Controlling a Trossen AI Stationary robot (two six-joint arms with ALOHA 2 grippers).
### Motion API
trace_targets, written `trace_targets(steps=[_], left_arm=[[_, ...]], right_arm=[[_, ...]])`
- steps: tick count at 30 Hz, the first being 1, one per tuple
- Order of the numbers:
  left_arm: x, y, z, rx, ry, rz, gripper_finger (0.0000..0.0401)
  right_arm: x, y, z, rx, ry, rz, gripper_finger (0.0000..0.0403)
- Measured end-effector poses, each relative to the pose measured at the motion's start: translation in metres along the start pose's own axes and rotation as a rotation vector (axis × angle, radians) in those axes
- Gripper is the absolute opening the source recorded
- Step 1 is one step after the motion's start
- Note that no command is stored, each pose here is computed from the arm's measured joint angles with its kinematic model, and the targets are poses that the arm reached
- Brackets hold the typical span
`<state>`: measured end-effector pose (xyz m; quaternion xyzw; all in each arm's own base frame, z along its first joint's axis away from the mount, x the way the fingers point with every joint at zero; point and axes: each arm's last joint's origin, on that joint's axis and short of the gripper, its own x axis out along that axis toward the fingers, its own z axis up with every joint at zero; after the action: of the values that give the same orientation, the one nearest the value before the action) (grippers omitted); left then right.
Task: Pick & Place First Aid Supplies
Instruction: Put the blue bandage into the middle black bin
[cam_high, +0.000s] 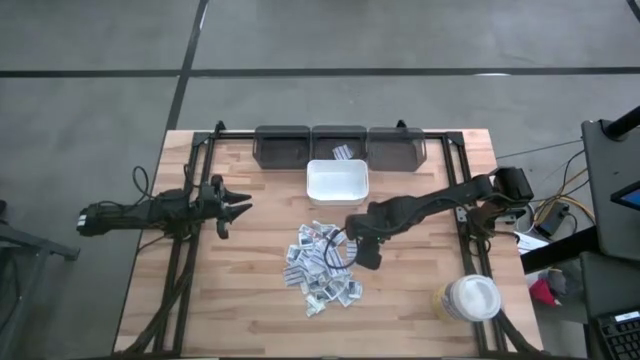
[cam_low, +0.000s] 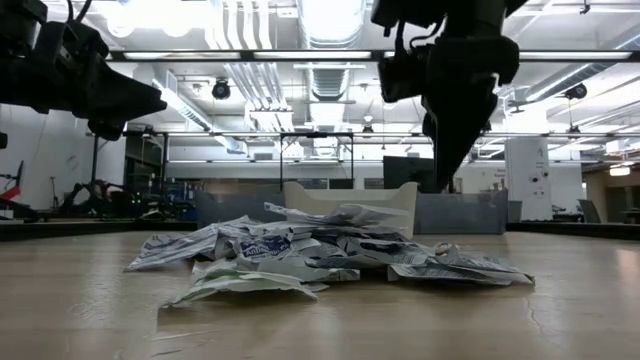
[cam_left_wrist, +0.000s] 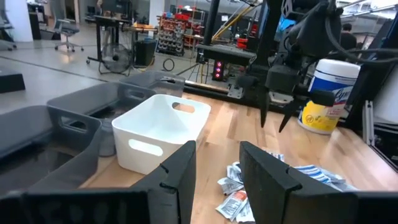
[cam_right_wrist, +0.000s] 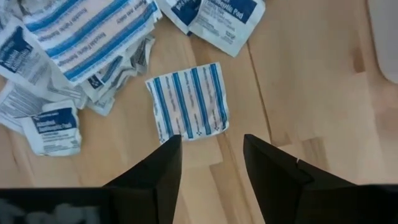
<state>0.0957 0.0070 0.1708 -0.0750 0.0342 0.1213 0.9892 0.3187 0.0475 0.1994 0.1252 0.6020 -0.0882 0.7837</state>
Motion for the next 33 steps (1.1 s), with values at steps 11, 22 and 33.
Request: trace_targets(steps=[11,22,33], left_arm=[[0.000,0.000,0.000,-0.002,0.000,0.000,0.0124],[0.001,0.000,-0.001,0.000,0.012,0.004,0.0124],[0.002,0.000,-0.002,-0.015,0.028,0.006,0.0124]], right_arm=[[0.021,-0.006,-0.011,-0.001,-0.019,0.003,0.0167],[0.044,-0.001,0.002,-0.061,-0.017,-0.050,0.0167],[0.076,0.005,0.011,-0.067,0.140,-0.123,0.0166]])
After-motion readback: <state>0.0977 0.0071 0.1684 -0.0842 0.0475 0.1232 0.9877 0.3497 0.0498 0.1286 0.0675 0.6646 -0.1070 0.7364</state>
